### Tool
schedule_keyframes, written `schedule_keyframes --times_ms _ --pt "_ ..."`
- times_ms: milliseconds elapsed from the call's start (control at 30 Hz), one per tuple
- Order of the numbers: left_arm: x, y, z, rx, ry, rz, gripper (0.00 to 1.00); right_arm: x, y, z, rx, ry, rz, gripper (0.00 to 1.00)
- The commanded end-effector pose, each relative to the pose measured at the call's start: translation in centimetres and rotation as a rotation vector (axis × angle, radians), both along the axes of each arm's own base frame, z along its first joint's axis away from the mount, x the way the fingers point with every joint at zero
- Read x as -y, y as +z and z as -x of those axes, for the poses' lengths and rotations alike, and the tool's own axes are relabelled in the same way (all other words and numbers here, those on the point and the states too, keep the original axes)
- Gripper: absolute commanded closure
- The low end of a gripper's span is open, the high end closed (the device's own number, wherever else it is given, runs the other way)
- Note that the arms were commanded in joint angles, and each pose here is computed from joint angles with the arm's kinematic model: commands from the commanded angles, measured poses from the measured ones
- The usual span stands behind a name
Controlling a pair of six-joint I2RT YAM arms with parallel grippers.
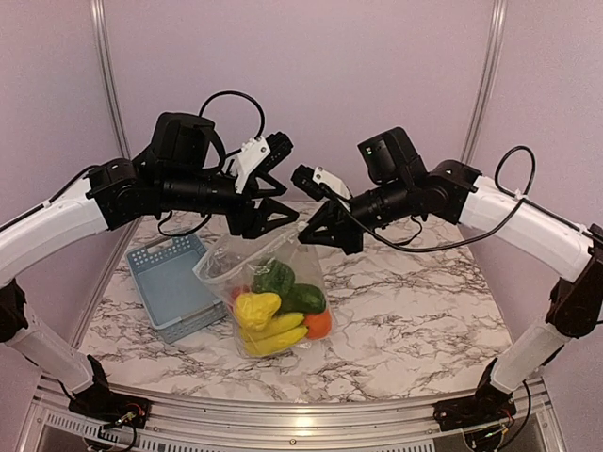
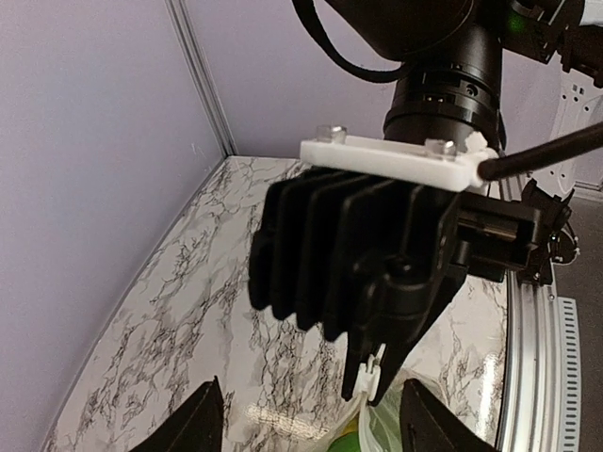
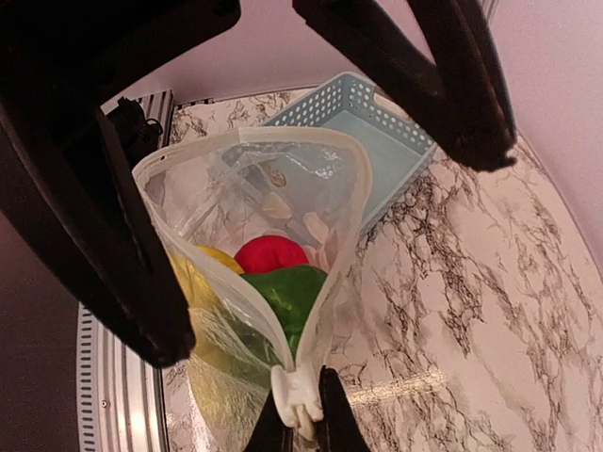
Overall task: Place the food in the zip-top bag and seal the zipper
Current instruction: Hold the zipper from the zipper food storage bag.
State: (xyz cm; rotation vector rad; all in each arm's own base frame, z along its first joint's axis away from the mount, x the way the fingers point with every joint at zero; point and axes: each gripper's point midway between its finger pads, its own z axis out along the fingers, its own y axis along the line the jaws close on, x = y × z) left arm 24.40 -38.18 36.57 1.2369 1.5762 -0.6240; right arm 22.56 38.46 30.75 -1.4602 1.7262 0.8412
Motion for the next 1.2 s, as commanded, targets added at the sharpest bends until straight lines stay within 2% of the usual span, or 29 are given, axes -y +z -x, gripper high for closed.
schedule_keyframes --times_ms 0,100,567,1033,1167 --pt "0.1 -3.1 1.3 -0.091 -0.058 -0.044 0.35 -0.6 0.2 0.4 0.001 0.04 -0.041 1.0" --pt "0.7 -4.6 1.5 -0.116 -0.081 -0.048 0.36 -0.7 -1.0 0.6 -0.017 0.047 -0.038 1.0" --pt "2.2 -6.5 1.2 -0.175 -0.098 -0.021 0.57 -0.9 -1.6 0.5 -0.022 0.046 -0.037 1.0" --pt "1.7 -7.4 1.2 -0.2 -0.111 -0.019 0.65 0.1 -1.3 1.1 -0.016 0.036 -0.042 1.0" --pt "1.8 -7.5 1.4 -0.203 -0.131 -0.017 0.63 0.3 -0.8 1.1 -0.023 0.03 -0.058 1.0"
